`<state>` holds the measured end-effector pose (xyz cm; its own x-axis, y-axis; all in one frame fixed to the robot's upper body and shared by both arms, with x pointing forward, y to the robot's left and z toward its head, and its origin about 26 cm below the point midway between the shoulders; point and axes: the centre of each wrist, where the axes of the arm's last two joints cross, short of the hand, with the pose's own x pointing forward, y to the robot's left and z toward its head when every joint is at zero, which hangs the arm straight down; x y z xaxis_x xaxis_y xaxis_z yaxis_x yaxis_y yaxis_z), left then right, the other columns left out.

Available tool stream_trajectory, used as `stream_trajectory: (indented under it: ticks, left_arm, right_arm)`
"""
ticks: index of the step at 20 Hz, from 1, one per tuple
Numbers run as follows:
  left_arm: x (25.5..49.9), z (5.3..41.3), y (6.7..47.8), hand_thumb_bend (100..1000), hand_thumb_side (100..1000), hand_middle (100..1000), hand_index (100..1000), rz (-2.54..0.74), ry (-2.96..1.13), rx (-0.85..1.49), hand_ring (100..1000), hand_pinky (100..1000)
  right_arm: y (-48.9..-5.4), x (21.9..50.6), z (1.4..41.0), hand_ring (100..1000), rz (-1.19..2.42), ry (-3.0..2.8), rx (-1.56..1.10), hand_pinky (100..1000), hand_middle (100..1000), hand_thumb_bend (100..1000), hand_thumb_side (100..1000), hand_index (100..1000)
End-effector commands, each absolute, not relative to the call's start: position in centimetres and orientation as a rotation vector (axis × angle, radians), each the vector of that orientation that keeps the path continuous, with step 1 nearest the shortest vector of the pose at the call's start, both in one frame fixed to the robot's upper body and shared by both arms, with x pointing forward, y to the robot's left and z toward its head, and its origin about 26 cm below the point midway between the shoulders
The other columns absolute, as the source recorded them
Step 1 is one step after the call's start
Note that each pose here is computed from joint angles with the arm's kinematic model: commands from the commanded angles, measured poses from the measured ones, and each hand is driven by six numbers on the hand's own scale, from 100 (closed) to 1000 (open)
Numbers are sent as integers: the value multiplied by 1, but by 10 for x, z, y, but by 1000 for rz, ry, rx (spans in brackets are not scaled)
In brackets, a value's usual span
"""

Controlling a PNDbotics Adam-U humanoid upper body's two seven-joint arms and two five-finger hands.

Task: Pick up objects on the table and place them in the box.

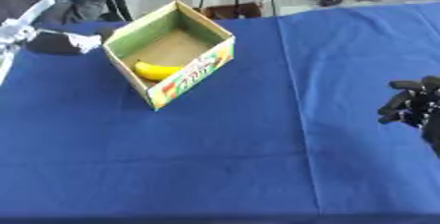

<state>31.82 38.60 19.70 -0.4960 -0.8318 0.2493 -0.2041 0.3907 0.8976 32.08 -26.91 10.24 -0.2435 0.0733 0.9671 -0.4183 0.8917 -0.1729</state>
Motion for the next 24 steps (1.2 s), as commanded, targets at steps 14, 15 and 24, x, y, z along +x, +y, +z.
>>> stream_trajectory:
  ticks: [14,15,24]
  left_arm:
    - [294,163,366,100,753,559,687,-604,-2097,473,520,599]
    - [294,161,365,100,766,559,687,-587,-2100,455,520,598]
    - [292,153,359,100,890,555,688,-474,-2110,348,516,592]
  right_arm:
    - [-272,321,109,608,460,-1791,252,589,520,100,914,783]
    - [-272,320,108,608,459,-1790,252,589,520,100,914,782]
    - [-272,320,108,608,461,-1790,253,591,520,100,904,779]
